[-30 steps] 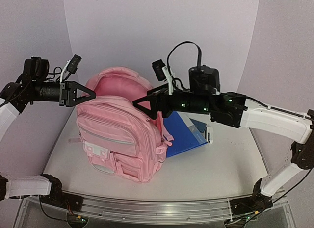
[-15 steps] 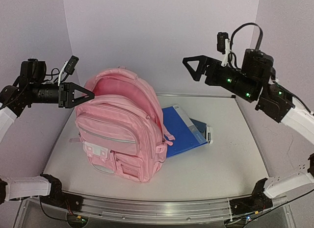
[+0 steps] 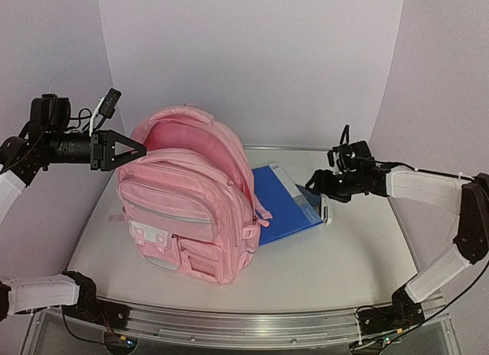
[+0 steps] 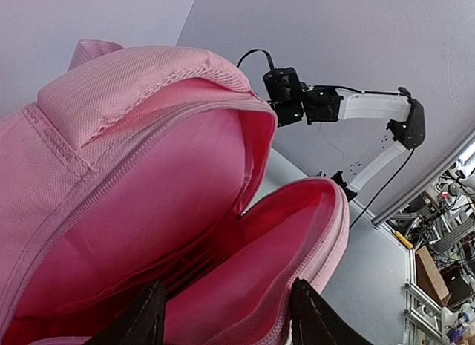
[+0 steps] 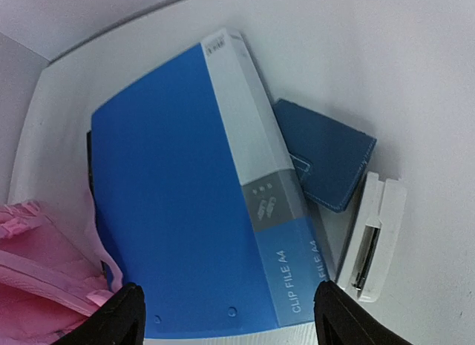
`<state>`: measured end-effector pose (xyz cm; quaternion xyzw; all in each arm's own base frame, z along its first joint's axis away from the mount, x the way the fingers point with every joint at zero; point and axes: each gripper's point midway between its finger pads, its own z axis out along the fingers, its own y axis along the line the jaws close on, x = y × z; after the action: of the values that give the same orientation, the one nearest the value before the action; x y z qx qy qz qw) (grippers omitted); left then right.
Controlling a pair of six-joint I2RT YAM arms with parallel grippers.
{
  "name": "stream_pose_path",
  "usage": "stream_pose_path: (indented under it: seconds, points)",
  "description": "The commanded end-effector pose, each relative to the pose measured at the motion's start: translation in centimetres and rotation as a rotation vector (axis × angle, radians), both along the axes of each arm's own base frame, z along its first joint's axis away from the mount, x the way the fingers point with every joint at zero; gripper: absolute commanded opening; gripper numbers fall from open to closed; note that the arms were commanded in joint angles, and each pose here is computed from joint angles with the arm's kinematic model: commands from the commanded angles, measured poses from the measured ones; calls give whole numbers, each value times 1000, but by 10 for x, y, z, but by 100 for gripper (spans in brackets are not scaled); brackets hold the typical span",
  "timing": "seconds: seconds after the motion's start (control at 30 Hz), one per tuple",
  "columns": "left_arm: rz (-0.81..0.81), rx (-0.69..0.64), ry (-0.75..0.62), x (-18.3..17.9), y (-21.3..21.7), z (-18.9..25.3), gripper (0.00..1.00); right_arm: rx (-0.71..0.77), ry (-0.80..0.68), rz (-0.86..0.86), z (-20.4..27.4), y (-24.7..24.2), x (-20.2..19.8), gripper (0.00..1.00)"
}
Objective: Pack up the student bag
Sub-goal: Pick up the files from the center of the board.
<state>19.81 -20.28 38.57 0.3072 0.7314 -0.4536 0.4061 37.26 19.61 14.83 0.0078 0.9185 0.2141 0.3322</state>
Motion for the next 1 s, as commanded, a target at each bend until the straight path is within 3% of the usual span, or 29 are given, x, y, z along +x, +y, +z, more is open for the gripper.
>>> stream_pose_path:
  seconds: [0.0,0.27,0.67,0.97]
  points:
    - [14,2,21,2,0,-9,57,78,73,24,-33,-8,2,75]
    - [10,7,27,6,-1,-13,58,89,178,87,-87,-7,6,66]
    - [7,16,27,5,-1,-15,58,122,247,100,-114,-6,11,61]
    - [10,26,26,7,0,-18,59,269,323,227,-113,20,-10,44]
